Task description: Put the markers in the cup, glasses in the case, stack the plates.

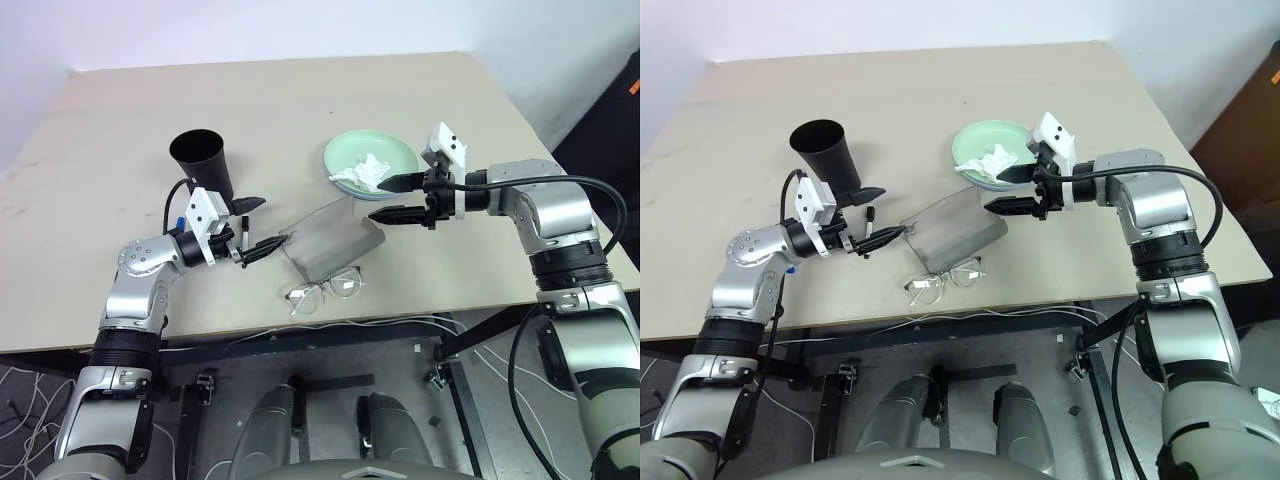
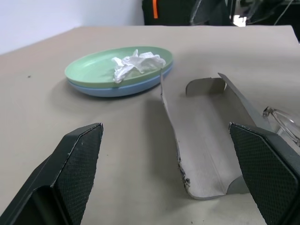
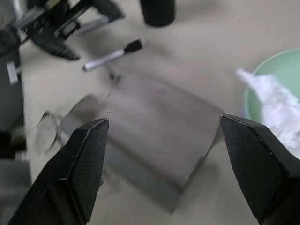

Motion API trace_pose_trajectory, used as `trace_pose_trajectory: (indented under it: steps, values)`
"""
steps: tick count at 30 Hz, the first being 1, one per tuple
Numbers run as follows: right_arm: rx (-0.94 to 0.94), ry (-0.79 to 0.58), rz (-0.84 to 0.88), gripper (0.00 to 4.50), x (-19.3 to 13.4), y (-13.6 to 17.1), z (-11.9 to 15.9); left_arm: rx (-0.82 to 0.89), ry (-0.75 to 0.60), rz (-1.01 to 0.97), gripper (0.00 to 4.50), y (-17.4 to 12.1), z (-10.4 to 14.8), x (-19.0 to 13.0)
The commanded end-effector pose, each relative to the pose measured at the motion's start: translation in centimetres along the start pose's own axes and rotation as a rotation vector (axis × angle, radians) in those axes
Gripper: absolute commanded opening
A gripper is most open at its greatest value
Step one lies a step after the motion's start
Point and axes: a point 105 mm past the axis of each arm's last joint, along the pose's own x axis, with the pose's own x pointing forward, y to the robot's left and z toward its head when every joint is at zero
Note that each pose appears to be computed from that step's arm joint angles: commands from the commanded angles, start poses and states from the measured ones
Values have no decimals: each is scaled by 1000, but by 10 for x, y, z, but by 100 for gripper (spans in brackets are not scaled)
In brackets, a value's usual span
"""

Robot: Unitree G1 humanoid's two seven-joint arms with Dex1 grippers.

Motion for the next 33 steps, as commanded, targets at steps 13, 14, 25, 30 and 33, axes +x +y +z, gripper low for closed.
trace_pose_trajectory:
  steps: [13,14,25,30,33]
  values:
    - [4,-56,-171,401,-4,-16,7,24,60,-14,359,-2,-5,13]
    - [5,-57,-176,401,-4,-16,7,30,63,-12,319,-2,-6,14]
    - [-8,-43,-246,401,-8,-23,4,45,59,-21,197,-1,-7,18]
    - [-9,-44,-262,401,-9,-25,3,41,58,-31,50,-1,-7,20]
    - [-8,-40,-275,401,-10,-26,2,48,60,-32,5,-1,-8,21]
